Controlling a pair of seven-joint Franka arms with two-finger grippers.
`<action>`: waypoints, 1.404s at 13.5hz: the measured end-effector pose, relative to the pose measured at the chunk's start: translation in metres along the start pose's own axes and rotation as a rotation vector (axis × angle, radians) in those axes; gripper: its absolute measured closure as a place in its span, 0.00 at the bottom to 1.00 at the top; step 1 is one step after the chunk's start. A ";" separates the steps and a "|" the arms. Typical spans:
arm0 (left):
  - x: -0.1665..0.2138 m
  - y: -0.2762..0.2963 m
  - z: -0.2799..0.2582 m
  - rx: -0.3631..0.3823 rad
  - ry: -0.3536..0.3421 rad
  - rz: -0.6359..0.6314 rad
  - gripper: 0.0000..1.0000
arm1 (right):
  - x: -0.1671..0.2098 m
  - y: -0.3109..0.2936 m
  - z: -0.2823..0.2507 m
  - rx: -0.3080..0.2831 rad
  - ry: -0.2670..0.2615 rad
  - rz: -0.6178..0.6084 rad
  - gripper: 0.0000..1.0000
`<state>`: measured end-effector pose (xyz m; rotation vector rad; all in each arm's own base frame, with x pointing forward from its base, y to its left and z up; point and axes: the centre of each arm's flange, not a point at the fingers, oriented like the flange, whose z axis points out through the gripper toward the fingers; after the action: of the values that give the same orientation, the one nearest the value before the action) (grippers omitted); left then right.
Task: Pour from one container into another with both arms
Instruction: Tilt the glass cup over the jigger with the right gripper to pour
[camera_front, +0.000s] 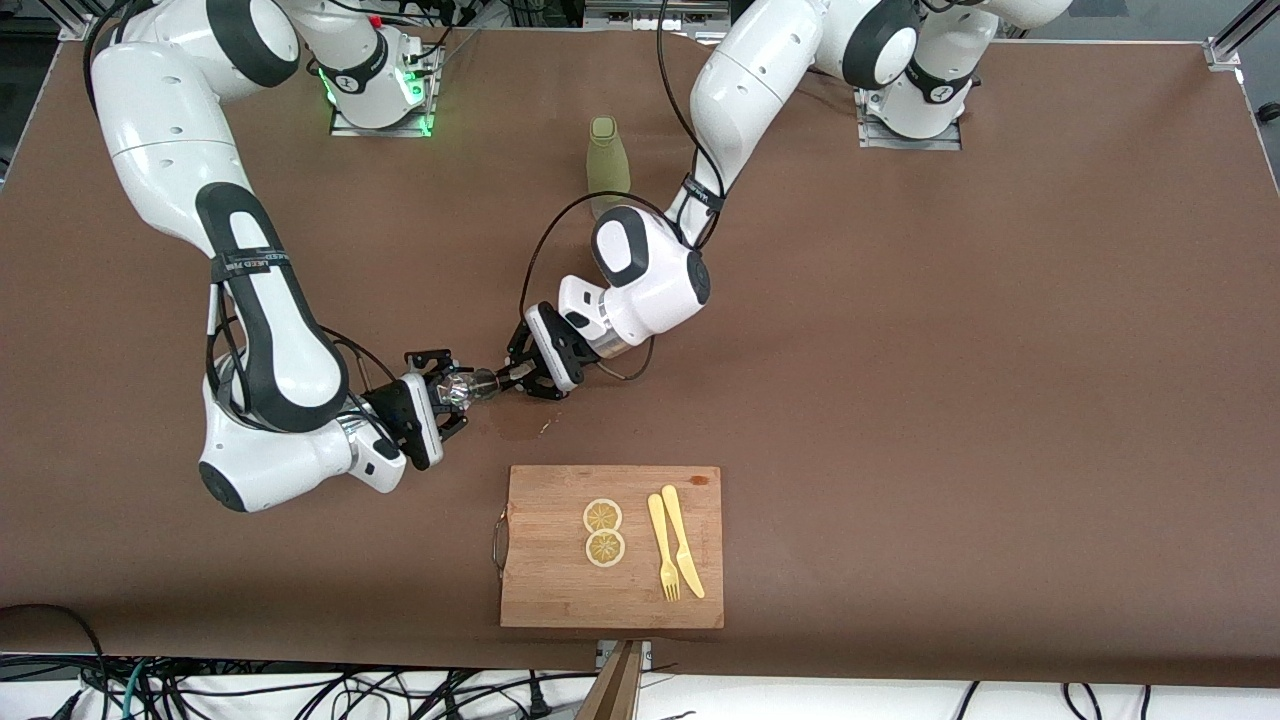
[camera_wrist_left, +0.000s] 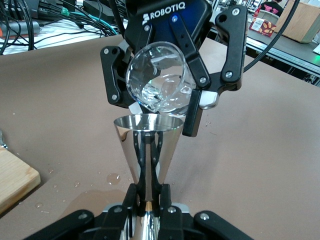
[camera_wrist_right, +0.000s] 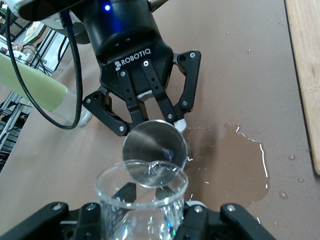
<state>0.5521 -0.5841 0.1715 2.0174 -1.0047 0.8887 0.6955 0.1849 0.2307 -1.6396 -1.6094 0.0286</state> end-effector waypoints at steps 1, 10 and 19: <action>0.000 0.000 0.000 0.000 0.000 0.000 0.79 | 0.002 -0.001 -0.001 -0.001 -0.009 0.004 0.70; 0.001 -0.003 -0.001 0.006 0.002 0.000 0.79 | 0.017 -0.009 -0.009 -0.004 -0.077 0.045 0.70; 0.001 -0.003 -0.002 0.006 0.002 0.000 0.79 | 0.018 -0.009 -0.007 -0.011 -0.119 0.072 0.70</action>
<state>0.5547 -0.5817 0.1721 2.0216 -1.0020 0.8946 0.6950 0.1948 0.2498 -1.7317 -1.6403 0.1578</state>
